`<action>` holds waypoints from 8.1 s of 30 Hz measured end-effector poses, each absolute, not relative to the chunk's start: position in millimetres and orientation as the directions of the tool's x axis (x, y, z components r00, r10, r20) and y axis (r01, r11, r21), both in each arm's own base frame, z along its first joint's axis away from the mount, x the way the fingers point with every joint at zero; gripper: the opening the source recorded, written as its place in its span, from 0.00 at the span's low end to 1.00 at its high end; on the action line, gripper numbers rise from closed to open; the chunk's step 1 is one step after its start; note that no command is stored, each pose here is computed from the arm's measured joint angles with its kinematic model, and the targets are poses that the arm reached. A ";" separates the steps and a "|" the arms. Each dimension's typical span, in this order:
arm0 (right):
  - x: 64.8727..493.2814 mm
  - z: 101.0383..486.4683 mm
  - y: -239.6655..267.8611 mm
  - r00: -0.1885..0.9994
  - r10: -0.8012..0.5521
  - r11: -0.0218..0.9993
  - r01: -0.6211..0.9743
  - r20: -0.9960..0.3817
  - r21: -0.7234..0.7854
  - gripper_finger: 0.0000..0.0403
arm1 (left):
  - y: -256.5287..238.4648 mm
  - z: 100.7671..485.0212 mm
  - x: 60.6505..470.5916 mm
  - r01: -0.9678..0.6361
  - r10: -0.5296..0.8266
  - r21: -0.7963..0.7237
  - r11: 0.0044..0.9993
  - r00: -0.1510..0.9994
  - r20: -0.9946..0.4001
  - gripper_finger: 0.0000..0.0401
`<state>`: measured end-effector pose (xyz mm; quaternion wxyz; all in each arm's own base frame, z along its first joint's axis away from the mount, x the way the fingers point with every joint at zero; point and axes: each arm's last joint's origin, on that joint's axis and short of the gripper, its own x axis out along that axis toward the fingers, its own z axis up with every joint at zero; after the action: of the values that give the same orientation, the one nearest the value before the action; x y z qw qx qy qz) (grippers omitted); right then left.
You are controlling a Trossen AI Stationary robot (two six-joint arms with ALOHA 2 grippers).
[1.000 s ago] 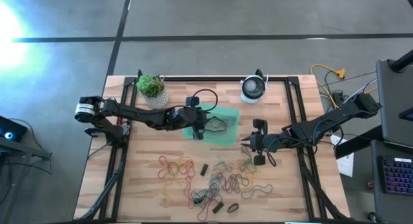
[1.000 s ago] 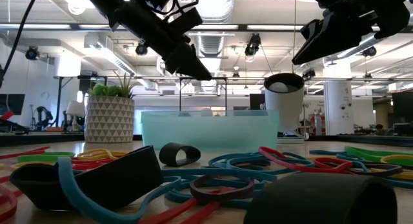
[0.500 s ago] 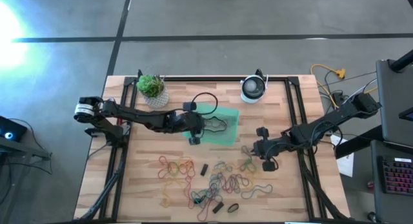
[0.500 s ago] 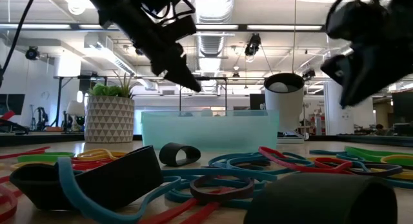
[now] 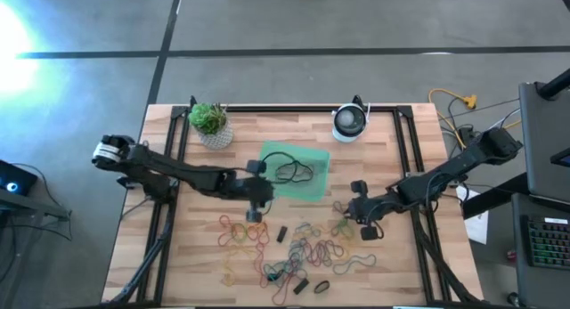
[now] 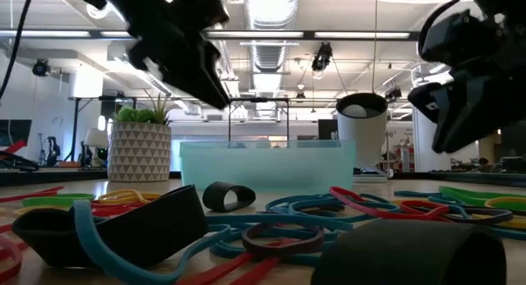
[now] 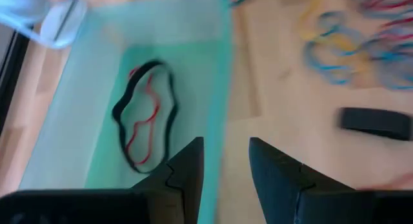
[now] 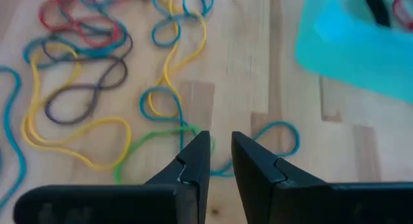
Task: Pick and place rubber bands into bin
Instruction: Put the green rubber band into the green bin, then put the red rubber band into the green bin
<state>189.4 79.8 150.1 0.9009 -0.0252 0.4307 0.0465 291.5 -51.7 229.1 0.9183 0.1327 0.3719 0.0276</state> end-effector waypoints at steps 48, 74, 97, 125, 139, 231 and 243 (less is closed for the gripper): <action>208.7 121.5 92.9 0.509 -0.039 0.981 -0.144 -0.860 -0.130 0.15 | -96.6 236.0 224.1 0.154 -0.083 0.111 0.982 0.873 -0.481 0.27; 231.3 159.0 102.4 0.626 -0.033 0.968 -0.174 -0.779 -0.181 0.02 | -95.0 228.9 221.9 0.140 -0.061 0.125 0.982 0.868 -0.493 0.27; 288.6 217.3 34.5 0.710 -0.452 0.845 0.148 -0.540 -0.513 0.02 | -88.6 211.8 224.3 -0.040 0.168 0.259 0.965 0.852 -0.496 0.27; 300.2 195.7 -3.0 0.659 -0.386 0.883 0.063 -0.646 -0.464 0.10 | -90.1 182.7 246.4 -0.044 0.213 0.299 0.953 0.801 -0.560 0.27; 300.2 195.6 -6.2 0.656 -0.391 0.878 0.057 -0.645 -0.474 0.10 | -93.7 176.9 242.6 0.003 0.053 0.087 0.996 0.767 -0.640 0.27; 288.7 219.5 66.2 0.780 -0.156 0.930 -0.090 -0.606 -0.356 0.16 | -100.7 142.1 214.0 -0.145 -0.031 -0.101 0.984 0.425 -0.905 0.06; 288.7 219.4 66.1 0.779 -0.157 0.933 -0.084 -0.607 -0.349 0.15 | -101.2 144.9 214.7 -0.135 -0.038 -0.106 0.985 0.430 -0.902 0.00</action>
<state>288.7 66.1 219.4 0.9256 -0.1814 0.3315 -0.0196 214.7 -101.2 144.9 0.8417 -0.0812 0.5330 0.0289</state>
